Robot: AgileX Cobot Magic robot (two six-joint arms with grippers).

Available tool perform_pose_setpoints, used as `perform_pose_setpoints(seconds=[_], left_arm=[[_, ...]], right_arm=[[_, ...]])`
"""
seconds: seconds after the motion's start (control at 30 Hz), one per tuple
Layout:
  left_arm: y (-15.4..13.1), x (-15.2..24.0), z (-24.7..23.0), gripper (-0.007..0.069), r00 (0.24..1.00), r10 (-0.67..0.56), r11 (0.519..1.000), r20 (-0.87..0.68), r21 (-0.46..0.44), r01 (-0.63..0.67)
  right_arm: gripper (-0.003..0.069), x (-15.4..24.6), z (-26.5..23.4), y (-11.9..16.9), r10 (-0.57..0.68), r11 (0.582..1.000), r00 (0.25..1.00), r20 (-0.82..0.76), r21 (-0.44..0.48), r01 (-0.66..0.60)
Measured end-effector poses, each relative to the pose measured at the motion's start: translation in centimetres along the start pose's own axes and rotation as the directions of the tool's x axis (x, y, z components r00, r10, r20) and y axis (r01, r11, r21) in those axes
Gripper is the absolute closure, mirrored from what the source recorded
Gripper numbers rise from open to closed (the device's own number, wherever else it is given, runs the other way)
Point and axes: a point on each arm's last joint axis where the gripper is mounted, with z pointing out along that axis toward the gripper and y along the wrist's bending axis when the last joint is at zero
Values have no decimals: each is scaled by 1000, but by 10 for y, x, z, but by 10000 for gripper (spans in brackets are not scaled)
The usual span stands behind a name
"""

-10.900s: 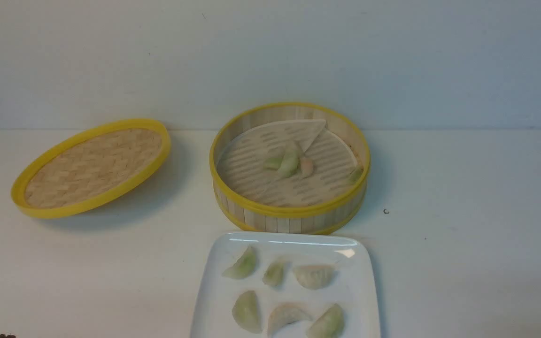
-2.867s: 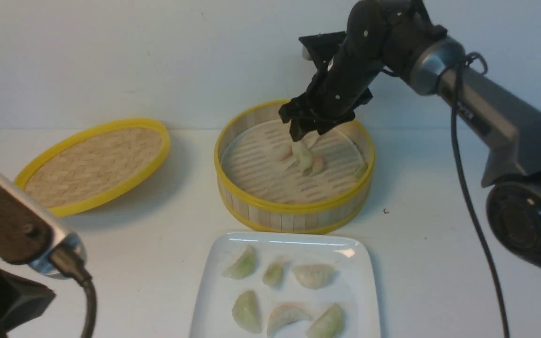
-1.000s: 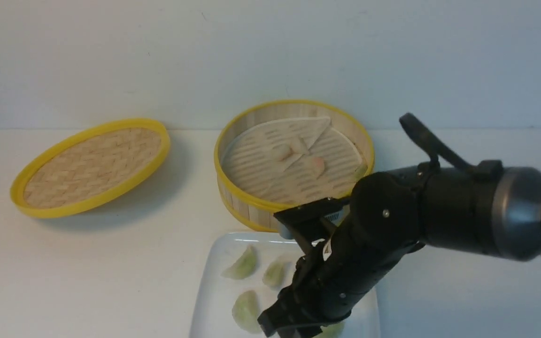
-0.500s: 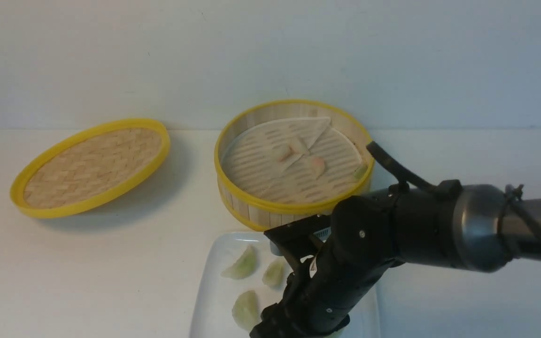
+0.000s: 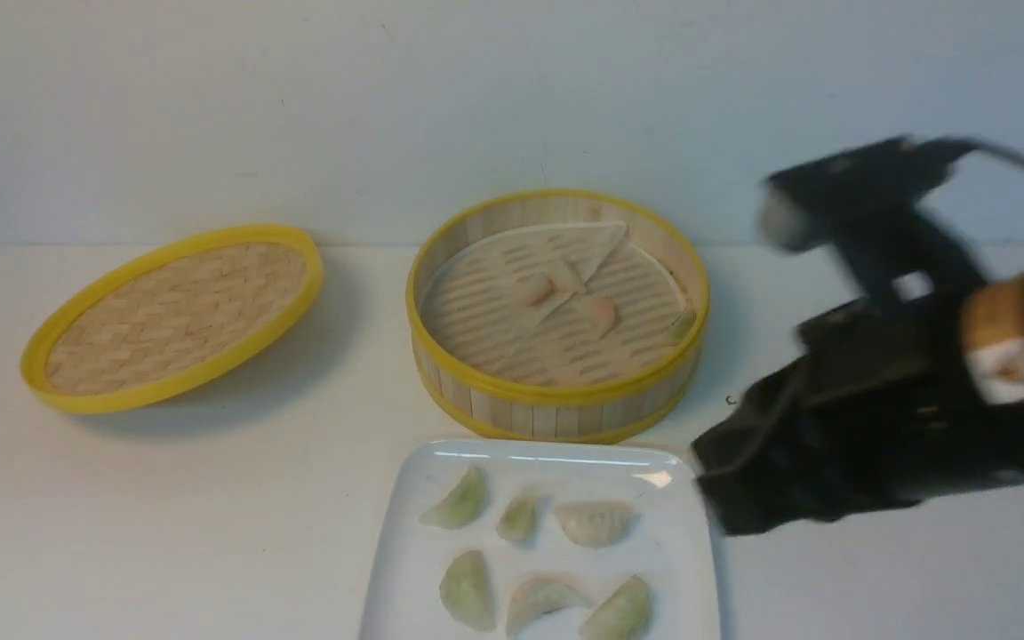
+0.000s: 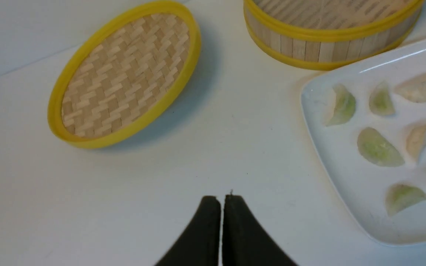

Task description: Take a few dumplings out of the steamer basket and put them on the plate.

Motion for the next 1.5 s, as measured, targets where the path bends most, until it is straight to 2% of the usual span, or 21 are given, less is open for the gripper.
perform_pose_setpoints(seconds=[0.07,0.17,0.33,0.37,0.43,0.5,0.73,0.97,1.2,1.5], left_arm=[[-2,2,2,631,1000,-7,1000,-11,16,8],[-8,10,11,631,999,-17,998,-40,52,19],[-15,14,22,631,999,-33,994,-20,103,35],[-15,14,23,631,999,-34,994,-22,105,37],[-18,14,25,631,999,-54,989,-9,135,54],[-20,12,24,631,998,-69,985,12,156,67],[-24,9,28,631,989,-99,977,107,200,76],[-28,30,33,631,956,-147,963,255,255,80],[-32,45,37,631,943,-210,942,258,310,125],[-32,45,37,631,942,-218,939,255,317,132]], right_arm=[[671,8,-34,-4,-2,1000,995,102,-5,2],[672,44,-95,-20,-32,999,938,345,-4,35],[672,115,-149,-46,-58,996,722,689,-4,84],[672,118,-150,-47,-56,996,712,700,-6,85],[672,153,-158,-59,-51,996,600,798,-6,92],[672,171,-157,-66,-60,995,540,839,6,100],[672,175,-138,-68,-92,993,548,832,35,114],[673,173,-140,-66,-95,992,522,848,34,125],[673,173,-140,-66,-96,991,521,848,35,125],[673,173,-140,-66,-97,991,521,848,36,125]])
